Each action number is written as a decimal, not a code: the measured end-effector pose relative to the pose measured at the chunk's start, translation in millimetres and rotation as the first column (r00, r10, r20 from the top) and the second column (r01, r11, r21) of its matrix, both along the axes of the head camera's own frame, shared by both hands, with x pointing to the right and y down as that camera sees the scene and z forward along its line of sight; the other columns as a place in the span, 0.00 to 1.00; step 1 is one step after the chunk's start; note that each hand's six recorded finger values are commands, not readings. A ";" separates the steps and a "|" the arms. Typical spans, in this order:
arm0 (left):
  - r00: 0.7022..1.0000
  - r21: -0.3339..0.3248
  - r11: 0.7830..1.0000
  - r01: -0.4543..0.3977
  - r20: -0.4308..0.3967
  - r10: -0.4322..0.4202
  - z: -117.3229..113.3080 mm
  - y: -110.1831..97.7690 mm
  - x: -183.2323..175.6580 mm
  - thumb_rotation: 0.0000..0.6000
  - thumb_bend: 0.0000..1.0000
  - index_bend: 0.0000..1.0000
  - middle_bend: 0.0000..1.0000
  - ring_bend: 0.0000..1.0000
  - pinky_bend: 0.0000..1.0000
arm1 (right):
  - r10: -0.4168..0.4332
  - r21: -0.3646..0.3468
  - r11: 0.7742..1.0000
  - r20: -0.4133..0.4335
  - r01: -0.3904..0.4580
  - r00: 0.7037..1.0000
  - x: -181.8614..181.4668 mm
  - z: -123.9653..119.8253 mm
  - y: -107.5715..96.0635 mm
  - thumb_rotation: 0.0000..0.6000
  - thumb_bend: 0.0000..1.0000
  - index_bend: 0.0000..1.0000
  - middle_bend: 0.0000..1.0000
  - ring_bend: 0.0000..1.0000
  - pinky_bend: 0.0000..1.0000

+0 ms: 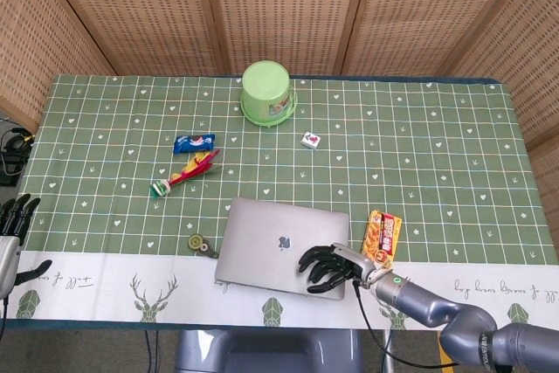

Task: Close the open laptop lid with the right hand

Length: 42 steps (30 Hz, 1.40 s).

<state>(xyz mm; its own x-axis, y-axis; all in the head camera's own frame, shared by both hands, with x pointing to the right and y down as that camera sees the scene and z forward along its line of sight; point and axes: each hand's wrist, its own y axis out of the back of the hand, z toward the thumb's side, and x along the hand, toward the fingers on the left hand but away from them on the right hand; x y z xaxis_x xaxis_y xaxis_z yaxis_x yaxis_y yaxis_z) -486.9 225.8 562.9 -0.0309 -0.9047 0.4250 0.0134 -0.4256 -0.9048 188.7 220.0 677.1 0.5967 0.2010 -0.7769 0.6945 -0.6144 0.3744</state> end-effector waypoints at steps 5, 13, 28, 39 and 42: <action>1.000 -0.002 1.000 -0.002 0.001 0.002 0.3 0.3 0.7 1.00 0.00 0.00 0.00 0.00 0.00 | 0.003 -0.008 1.000 -0.003 -0.003 1.000 0.8 5.5 5.6 1.00 0.25 0.40 0.44 0.46 0.41; 1.000 0.001 1.000 -0.003 -0.001 0.003 -0.5 0.2 0.9 1.00 0.00 0.00 0.00 0.00 0.00 | 0.006 -0.007 1.000 0.002 -0.006 1.000 1.2 7.6 9.2 1.00 0.25 0.40 0.44 0.46 0.40; 1.000 0.011 1.000 -0.002 -0.006 0.002 -4.0 0.1 0.8 1.00 0.00 0.00 0.00 0.00 0.00 | -0.065 0.293 0.954 0.022 0.056 0.998 16.2 -21.1 -10.8 1.00 0.25 0.08 0.00 0.00 0.00; 1.000 0.023 0.999 -0.027 -0.002 0.027 -6.6 2.3 7.5 1.00 0.00 0.00 0.00 0.00 0.00 | -0.018 0.765 0.614 -0.232 0.194 0.973 84.3 -62.0 -31.5 1.00 0.19 0.00 0.00 0.00 0.00; 0.999 0.021 0.999 -0.032 0.001 0.032 -5.8 3.2 8.6 1.00 0.00 0.00 0.00 0.00 0.00 | 0.020 0.803 0.526 -0.340 0.279 0.940 105.1 -68.2 -30.0 1.00 0.19 0.00 0.00 0.00 0.00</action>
